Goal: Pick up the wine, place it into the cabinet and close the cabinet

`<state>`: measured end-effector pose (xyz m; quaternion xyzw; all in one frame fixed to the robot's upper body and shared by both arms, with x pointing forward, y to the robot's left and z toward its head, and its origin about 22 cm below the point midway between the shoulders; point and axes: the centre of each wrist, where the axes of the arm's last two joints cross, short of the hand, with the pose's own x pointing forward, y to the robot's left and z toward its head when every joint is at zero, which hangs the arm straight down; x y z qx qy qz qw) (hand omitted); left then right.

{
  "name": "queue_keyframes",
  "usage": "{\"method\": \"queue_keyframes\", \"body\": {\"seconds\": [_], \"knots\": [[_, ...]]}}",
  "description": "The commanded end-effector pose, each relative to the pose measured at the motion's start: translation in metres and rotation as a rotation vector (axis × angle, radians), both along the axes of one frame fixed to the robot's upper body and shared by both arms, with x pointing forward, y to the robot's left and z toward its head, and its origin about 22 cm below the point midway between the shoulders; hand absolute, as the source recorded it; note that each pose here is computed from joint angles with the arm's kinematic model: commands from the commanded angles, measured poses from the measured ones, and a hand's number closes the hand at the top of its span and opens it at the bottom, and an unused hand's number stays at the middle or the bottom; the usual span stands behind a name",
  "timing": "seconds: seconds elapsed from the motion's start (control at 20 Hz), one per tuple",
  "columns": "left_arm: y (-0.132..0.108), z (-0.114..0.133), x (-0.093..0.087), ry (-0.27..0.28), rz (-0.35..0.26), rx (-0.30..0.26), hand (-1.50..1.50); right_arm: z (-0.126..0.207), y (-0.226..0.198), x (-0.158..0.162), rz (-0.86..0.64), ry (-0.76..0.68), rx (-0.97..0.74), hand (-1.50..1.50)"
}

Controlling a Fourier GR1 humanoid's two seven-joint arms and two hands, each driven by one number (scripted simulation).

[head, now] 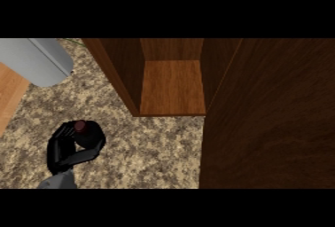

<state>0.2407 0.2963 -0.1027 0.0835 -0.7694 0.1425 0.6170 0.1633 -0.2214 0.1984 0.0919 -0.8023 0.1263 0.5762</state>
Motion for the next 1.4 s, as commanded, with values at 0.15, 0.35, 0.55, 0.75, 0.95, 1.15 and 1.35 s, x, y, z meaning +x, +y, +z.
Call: {"method": "queue_keyframes", "body": {"seconds": [0.15,0.35,0.55,0.75,0.95,1.15,1.35], "knots": [[0.011,0.006,-0.032,0.003,-0.301,0.021,1.5,0.012,0.001,-0.025,0.03,-0.058,0.026,-1.5],[-0.004,0.018,-0.032,-0.121,-0.258,0.086,1.5,0.019,-0.008,-0.02,0.013,-0.053,0.019,-1.5],[0.008,0.038,-0.036,-0.193,-0.229,0.099,1.5,0.009,-0.009,-0.027,0.014,-0.052,0.045,-1.5],[-0.013,0.069,-0.031,-0.177,-0.321,0.016,1.5,0.023,-0.013,-0.03,0.04,-0.048,0.025,-1.5],[-0.039,0.105,-0.038,-0.169,-0.38,-0.025,1.5,0.012,-0.005,-0.023,0.008,-0.04,0.047,-1.5],[-0.06,0.135,-0.039,-0.169,-0.402,0.016,1.5,0.015,-0.006,-0.028,0.021,-0.049,0.029,-1.5],[-0.086,0.15,-0.027,-0.175,-0.407,0.023,1.5,0.022,-0.005,-0.026,0.032,-0.037,0.045,-1.5]]}}
